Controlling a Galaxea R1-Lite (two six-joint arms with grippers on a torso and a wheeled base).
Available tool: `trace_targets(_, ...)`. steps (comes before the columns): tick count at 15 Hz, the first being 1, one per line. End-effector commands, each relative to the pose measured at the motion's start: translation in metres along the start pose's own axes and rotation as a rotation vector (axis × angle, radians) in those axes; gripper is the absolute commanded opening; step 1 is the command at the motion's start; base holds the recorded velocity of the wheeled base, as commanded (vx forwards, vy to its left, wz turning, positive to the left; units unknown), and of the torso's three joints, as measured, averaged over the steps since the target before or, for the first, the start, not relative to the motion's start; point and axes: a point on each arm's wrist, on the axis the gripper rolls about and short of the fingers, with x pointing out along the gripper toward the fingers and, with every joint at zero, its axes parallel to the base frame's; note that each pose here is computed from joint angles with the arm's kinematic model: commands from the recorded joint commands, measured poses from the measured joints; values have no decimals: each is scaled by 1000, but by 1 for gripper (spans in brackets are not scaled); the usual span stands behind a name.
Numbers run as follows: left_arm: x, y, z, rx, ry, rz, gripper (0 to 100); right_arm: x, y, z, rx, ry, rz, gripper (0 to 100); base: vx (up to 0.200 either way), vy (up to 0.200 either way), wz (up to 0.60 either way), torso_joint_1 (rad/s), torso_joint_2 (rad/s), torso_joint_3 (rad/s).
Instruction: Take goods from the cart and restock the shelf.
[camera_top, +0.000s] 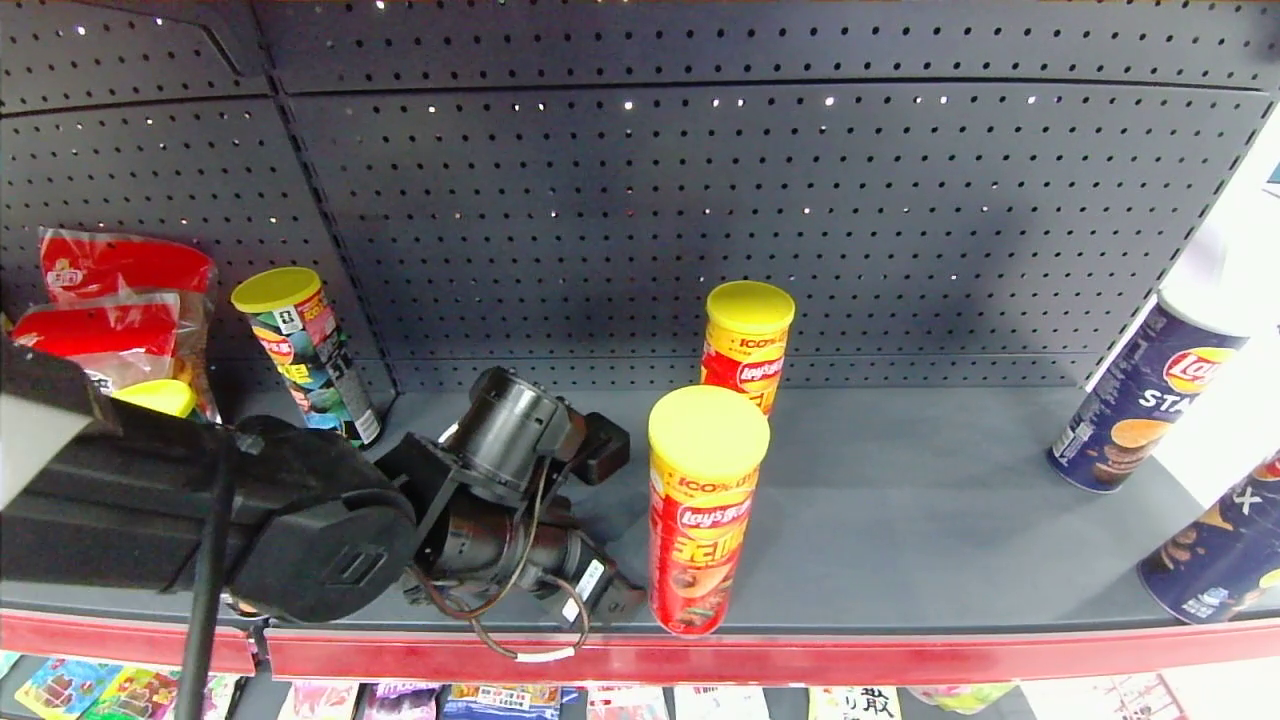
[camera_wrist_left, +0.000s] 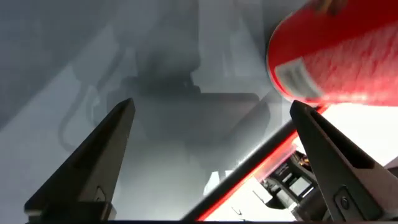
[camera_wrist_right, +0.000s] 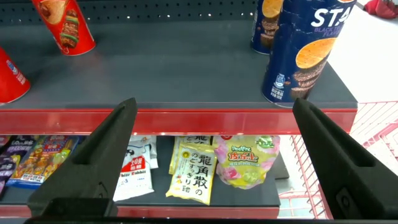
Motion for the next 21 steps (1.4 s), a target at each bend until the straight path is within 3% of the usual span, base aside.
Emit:
trace_targets(1,5,0,3,1,-2,5,100,0,0,0,0,0,1,100,0,0,0,0,0,0)
trace_targets(15,25,-1,26,9,-35,10,100,0,0,0,0,0,1,100,0,0,0,0,0,0)
trace_targets(18,22,0,25,8,-37,11,100,0,0,0,0,0,1,100,0,0,0,0,0,0)
trace_targets(21,-3,0,14,5,-46,6,100,0,0,0,0,0,1,100,0,0,0,0,0,0)
